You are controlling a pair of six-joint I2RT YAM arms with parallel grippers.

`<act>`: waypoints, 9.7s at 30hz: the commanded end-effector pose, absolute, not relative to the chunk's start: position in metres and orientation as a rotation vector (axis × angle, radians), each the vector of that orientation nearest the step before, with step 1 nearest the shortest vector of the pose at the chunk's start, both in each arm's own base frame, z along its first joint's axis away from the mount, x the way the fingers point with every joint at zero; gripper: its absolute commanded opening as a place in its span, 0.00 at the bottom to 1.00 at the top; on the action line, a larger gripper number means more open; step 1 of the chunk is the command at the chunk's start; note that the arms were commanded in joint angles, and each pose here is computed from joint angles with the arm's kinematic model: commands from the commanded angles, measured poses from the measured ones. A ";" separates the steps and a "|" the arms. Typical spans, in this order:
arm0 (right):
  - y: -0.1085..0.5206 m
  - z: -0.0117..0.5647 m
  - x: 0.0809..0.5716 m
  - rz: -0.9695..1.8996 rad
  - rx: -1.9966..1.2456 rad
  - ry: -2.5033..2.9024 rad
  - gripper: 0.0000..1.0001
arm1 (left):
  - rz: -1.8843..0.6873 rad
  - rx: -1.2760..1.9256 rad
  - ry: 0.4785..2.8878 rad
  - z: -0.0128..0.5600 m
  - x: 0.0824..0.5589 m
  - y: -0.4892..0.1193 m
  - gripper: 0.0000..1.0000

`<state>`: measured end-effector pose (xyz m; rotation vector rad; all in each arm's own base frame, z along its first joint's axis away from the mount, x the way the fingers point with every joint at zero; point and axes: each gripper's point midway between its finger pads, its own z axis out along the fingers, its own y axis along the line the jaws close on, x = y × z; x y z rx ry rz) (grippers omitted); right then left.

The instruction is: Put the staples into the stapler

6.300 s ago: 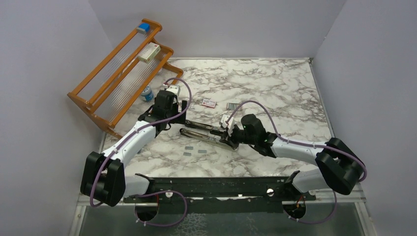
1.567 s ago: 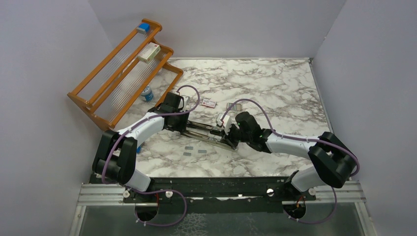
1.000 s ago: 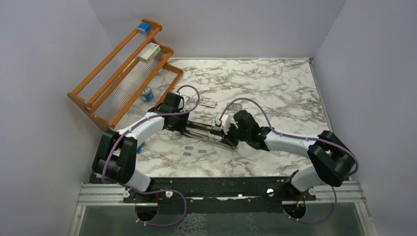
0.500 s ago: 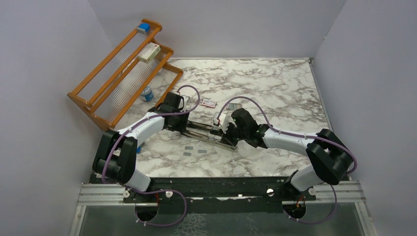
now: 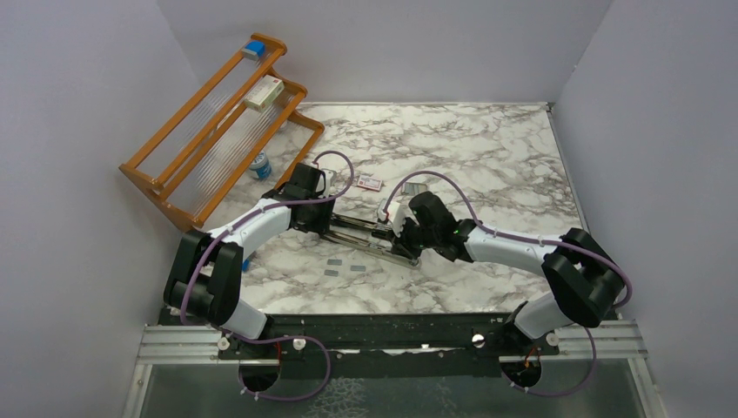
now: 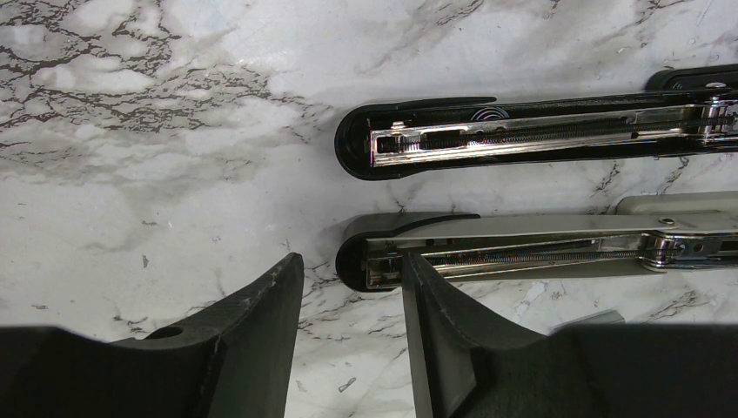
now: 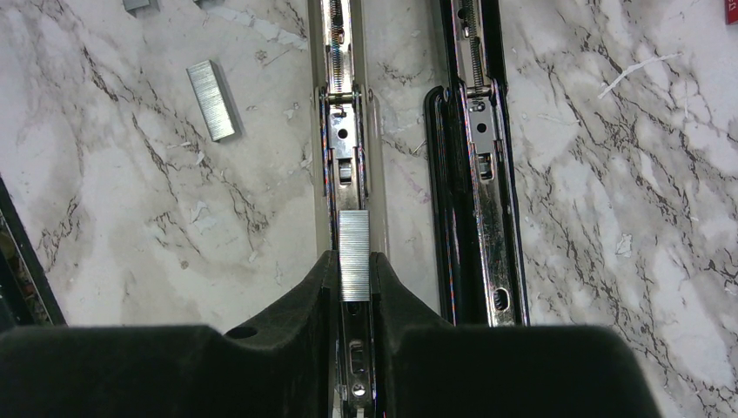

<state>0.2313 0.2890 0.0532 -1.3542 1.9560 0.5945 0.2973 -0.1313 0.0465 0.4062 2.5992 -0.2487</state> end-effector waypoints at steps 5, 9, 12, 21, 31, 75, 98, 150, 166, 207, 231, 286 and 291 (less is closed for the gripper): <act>0.286 0.052 0.226 0.601 -1.395 1.979 0.15 | -0.228 0.423 2.615 0.045 0.299 -0.128 0.48; 0.283 0.051 0.225 0.590 -1.398 1.990 0.17 | -0.227 0.425 2.617 0.044 0.299 -0.127 0.48; 0.282 0.050 0.225 0.586 -1.399 1.993 0.20 | -0.228 0.428 2.621 0.043 0.298 -0.128 0.48; 0.283 0.049 0.224 0.592 -1.416 1.998 0.26 | -0.228 0.426 2.623 0.043 0.298 -0.128 0.48; 0.282 0.052 0.225 0.582 -1.411 1.991 0.26 | -0.230 0.430 2.622 0.043 0.298 -0.128 0.48; 0.303 0.077 0.239 0.691 -1.108 1.979 0.35 | -0.211 0.432 2.556 0.058 0.317 -0.131 0.25; 0.304 0.073 0.239 0.695 -1.111 2.000 0.36 | -0.218 0.437 2.551 0.059 0.316 -0.132 0.00; 0.288 0.050 0.245 0.728 -1.021 2.166 0.25 | -0.219 0.441 2.555 0.058 0.316 -0.131 0.00; 0.296 0.072 0.248 0.768 -1.031 2.096 0.16 | -0.210 0.443 2.553 0.058 0.317 -0.130 0.00; 0.279 0.084 0.243 0.745 -0.910 2.095 0.46 | -0.233 0.194 2.474 0.080 0.316 -0.126 0.46; 0.278 0.089 0.238 0.761 -0.911 2.086 0.47 | -0.352 -0.115 2.462 0.056 0.310 -0.134 0.62; 0.298 0.058 0.254 0.944 -0.670 2.239 0.50 | -0.181 -0.150 2.528 0.029 0.301 -0.106 0.44; 0.299 0.053 0.253 0.949 -0.673 2.250 0.50 | -0.185 -0.146 2.526 0.030 0.302 -0.107 0.43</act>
